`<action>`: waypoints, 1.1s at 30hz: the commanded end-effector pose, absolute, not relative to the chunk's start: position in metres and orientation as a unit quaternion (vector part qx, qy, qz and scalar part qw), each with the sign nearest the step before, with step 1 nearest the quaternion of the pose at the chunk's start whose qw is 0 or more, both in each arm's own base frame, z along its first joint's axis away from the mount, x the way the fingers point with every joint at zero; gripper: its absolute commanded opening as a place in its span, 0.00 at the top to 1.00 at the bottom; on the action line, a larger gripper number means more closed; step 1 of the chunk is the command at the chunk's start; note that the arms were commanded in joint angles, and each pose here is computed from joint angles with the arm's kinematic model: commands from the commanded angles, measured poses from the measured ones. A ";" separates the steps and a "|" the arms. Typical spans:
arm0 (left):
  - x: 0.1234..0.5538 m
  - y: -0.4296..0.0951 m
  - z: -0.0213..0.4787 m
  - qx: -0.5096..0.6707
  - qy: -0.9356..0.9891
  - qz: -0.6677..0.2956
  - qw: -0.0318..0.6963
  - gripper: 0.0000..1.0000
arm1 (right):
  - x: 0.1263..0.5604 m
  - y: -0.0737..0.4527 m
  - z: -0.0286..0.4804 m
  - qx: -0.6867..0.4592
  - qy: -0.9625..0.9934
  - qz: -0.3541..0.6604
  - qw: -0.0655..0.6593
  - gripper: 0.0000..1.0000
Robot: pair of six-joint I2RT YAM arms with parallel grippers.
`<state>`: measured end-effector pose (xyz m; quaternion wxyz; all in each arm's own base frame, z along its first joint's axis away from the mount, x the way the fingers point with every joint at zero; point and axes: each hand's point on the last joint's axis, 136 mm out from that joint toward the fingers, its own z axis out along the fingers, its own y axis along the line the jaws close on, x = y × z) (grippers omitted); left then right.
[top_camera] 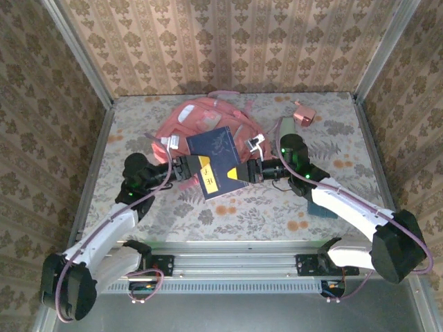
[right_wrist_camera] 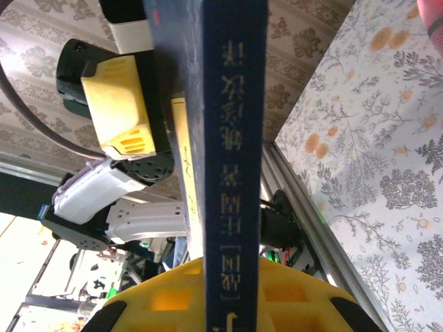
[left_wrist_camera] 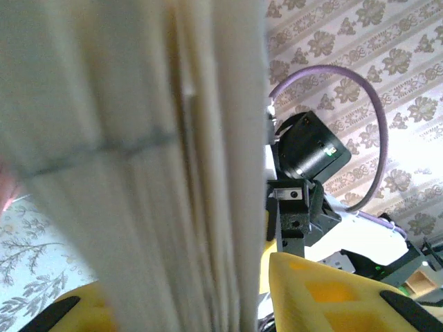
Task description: Pack the student bag
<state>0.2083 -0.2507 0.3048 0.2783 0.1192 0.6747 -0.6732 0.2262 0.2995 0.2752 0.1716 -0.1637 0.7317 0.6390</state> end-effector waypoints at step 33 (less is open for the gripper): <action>0.213 -0.251 0.308 0.129 0.655 -0.685 0.291 0.78 | 0.220 0.289 0.280 -0.185 0.723 0.640 0.184 1.00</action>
